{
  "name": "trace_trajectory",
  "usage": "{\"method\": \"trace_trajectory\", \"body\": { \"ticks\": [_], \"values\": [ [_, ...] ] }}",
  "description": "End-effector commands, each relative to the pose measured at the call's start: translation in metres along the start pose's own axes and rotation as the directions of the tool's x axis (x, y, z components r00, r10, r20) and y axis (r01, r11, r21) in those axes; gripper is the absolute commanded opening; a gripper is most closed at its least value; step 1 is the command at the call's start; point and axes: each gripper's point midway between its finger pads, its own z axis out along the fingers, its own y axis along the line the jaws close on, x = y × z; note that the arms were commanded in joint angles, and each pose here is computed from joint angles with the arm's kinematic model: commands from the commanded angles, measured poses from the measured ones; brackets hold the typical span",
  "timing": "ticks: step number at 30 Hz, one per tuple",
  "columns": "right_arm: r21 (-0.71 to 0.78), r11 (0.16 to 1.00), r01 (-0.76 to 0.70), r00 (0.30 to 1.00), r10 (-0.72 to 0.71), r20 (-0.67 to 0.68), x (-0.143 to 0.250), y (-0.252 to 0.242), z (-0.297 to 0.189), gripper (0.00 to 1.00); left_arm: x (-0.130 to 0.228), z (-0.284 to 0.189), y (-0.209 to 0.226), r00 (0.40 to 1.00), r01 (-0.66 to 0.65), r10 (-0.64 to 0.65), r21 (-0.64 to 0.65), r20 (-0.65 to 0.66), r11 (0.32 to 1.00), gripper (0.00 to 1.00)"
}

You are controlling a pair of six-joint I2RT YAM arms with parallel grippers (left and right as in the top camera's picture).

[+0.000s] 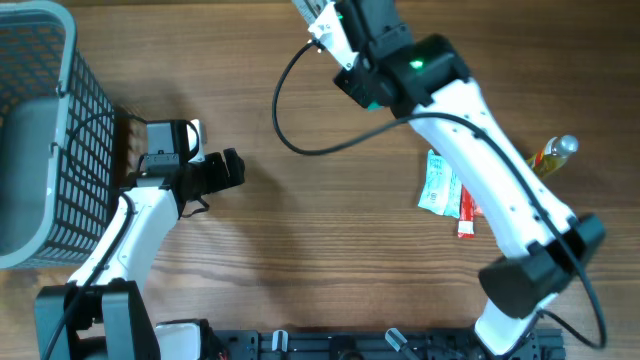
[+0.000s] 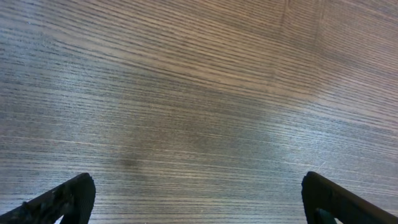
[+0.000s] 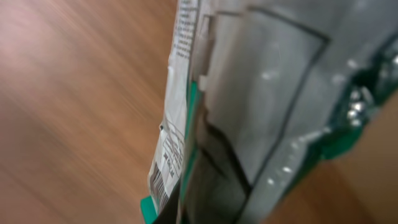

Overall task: Scan the item barcode
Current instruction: 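Lift the gloves packet up to the white scanner with the right gripper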

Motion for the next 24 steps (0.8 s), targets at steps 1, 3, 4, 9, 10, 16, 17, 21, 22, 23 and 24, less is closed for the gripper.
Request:
{"method": "trace_trajectory", "body": {
  "ticks": [1,3,4,9,10,16,17,21,22,23,24],
  "values": [
    [0.201,0.963,0.177,0.979,-0.151,-0.136,0.006,-0.029,0.036,0.04,-0.005,0.0,-0.001,1.0,-0.013,0.013,0.008,0.007,1.0,1.0],
    [0.264,0.93,0.255,0.961,-0.214,-0.175,0.002,-0.038,0.054,0.05,-0.005,0.0,-0.001,1.0,-0.013,0.013,0.008,0.007,1.0,1.0],
    [0.298,0.915,0.271,0.957,-0.224,-0.185,-0.002,-0.042,0.06,0.04,-0.005,0.0,-0.001,1.0,-0.013,0.013,0.008,0.007,1.0,1.0],
    [0.418,0.873,0.252,0.968,-0.222,-0.121,-0.029,-0.059,0.083,0.04,-0.005,0.0,-0.001,1.0,-0.013,0.013,0.008,0.007,1.0,1.0],
    [0.441,0.864,0.243,0.97,-0.222,-0.099,-0.036,-0.062,0.086,0.04,-0.005,0.0,-0.001,1.0,-0.013,0.013,0.008,0.007,1.0,1.0],
    [0.528,0.794,0.301,0.947,-0.313,-0.07,-0.061,-0.072,0.104,0.04,-0.005,0.0,-0.001,1.0,-0.013,0.013,0.008,0.007,1.0,1.0],
    [0.53,0.786,0.319,0.941,-0.329,-0.079,-0.062,-0.071,0.109,0.04,-0.005,0.0,-0.001,1.0,-0.013,0.013,0.008,0.007,1.0,1.0],
    [0.521,0.79,0.324,0.942,-0.319,-0.101,-0.05,-0.066,0.143,0.05,-0.005,0.0,-0.001,1.0,-0.013,0.013,0.008,0.007,1.0,1.0],
    [0.513,0.796,0.321,0.944,-0.311,-0.108,-0.045,-0.064,0.152,0.04,-0.005,0.0,-0.001,1.0,-0.013,0.013,0.008,0.007,1.0,1.0],
    [0.505,0.803,0.316,0.947,-0.301,-0.115,-0.039,-0.061,0.161,0.04,-0.005,0.0,-0.001,1.0,-0.013,0.013,0.008,0.007,1.0,1.0],
    [0.499,0.81,0.309,0.95,-0.29,-0.117,-0.035,-0.059,0.167,0.04,-0.005,0.0,-0.001,1.0,-0.013,0.013,0.008,0.007,1.0,1.0]
  ]
}}
